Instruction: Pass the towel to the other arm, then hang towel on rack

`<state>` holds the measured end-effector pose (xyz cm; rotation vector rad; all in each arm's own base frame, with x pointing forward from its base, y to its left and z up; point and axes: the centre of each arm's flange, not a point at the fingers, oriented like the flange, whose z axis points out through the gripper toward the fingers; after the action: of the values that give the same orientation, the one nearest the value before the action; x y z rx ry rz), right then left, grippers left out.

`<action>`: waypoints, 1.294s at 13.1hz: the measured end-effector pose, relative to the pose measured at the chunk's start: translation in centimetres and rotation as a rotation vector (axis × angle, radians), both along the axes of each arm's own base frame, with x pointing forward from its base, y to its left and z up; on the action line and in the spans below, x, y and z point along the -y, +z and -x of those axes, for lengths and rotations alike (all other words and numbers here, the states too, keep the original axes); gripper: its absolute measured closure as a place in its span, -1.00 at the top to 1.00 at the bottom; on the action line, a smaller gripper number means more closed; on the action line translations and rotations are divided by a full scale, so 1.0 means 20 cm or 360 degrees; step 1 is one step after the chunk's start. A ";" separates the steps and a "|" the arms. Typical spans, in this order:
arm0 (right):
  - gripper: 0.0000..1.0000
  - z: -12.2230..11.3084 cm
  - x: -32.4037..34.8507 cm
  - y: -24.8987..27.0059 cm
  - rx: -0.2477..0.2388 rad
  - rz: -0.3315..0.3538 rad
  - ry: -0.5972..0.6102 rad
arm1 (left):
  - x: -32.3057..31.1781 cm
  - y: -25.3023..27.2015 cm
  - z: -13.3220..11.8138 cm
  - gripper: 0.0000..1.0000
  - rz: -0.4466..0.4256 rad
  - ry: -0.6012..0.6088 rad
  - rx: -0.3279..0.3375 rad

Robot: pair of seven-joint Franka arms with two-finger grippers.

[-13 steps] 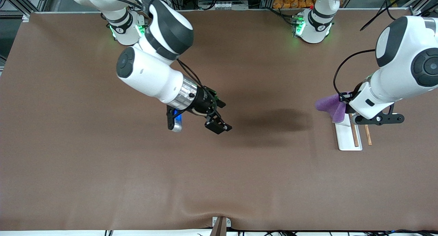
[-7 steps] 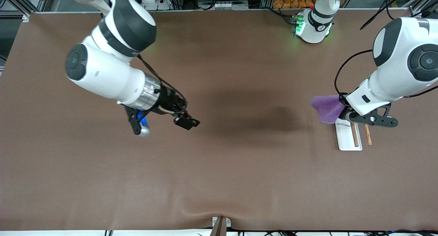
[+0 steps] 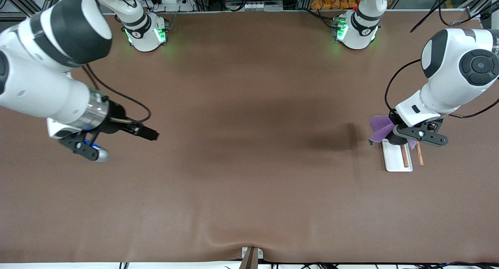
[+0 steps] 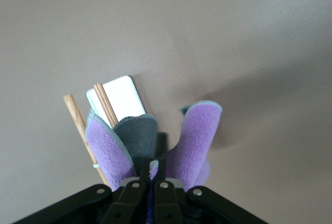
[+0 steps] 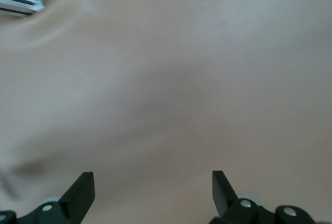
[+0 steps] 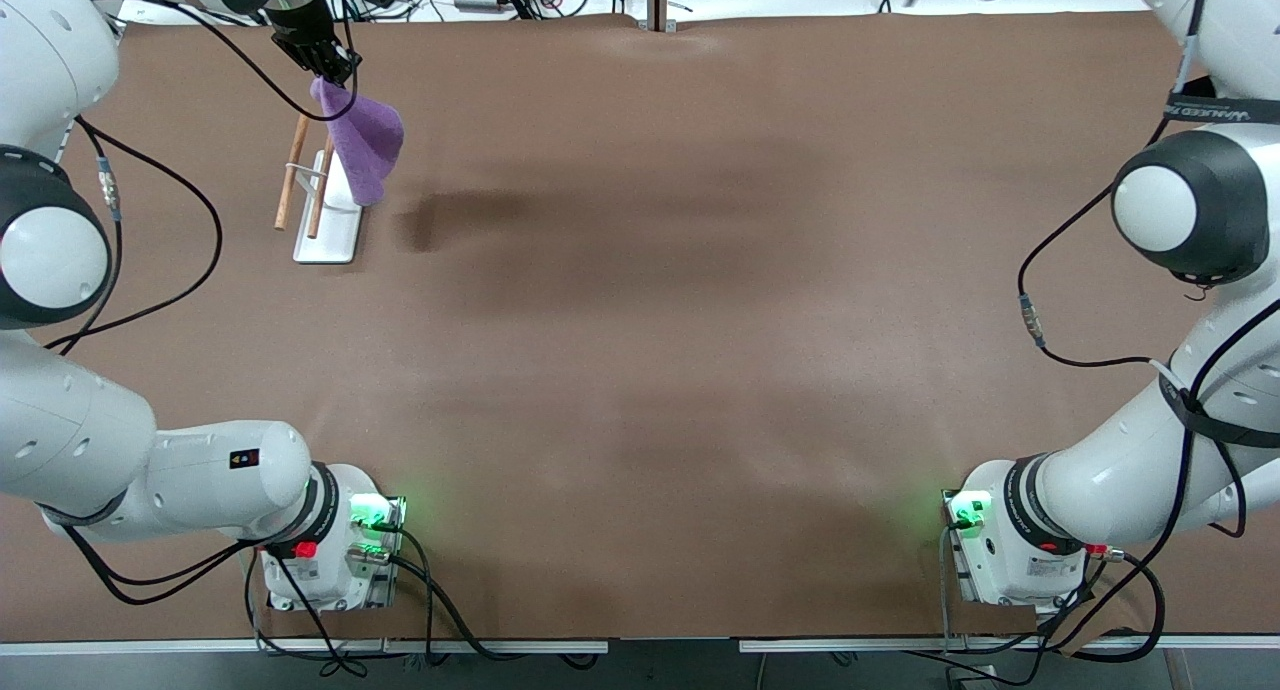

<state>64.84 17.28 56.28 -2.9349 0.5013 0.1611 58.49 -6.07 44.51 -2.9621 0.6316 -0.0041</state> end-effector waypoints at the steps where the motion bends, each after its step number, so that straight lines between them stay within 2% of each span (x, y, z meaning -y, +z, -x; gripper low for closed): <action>1: 1.00 -0.01 0.11 0.00 0.0018 0.0032 0.0121 | -0.05 -0.02 -0.01 -0.95 0.0004 -0.0040 0.0017; 3: 1.00 -0.03 0.32 0.01 0.0058 0.0149 0.0378 | -0.15 -0.09 0.00 -0.95 0.0007 -0.0095 0.0023; 5: 1.00 -0.02 0.45 0.03 0.0068 0.0246 0.0521 | -0.23 -0.14 0.01 -0.95 0.0007 -0.0144 0.0012; 7: 1.00 0.01 0.62 0.02 0.0069 0.0265 0.0547 | -0.33 -0.18 0.02 -0.95 0.0006 -0.0176 -0.0001; 8: 1.00 0.03 0.73 0.01 0.0105 0.0265 0.0569 | -0.38 -0.19 0.03 -0.95 0.0005 -0.0185 -0.0004; 10: 1.00 0.14 0.92 -0.05 0.0133 0.0270 0.0581 | -0.50 -0.21 0.03 -0.95 0.0006 -0.0215 0.0001; 12: 1.00 0.28 0.95 -0.09 0.0084 0.0263 0.0597 | -0.61 -0.26 0.03 -0.95 0.0014 -0.0214 -0.0006; 13: 1.00 0.34 0.93 -0.10 0.0048 0.0256 0.0613 | -0.65 -0.28 0.03 -0.95 0.0019 -0.0206 -0.0009; 14: 1.00 0.37 0.90 -0.08 0.0046 0.0253 0.0625 | -0.66 -0.30 0.03 -0.95 0.0024 -0.0201 -0.0013; 17: 1.00 0.34 0.88 0.05 0.0173 0.0277 0.0631 | -0.70 -0.34 0.03 -0.95 0.0034 -0.0180 -0.0029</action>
<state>58.12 -0.23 57.27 -3.1567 -0.0923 0.0024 57.92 7.98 37.67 -2.9454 0.8054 0.0068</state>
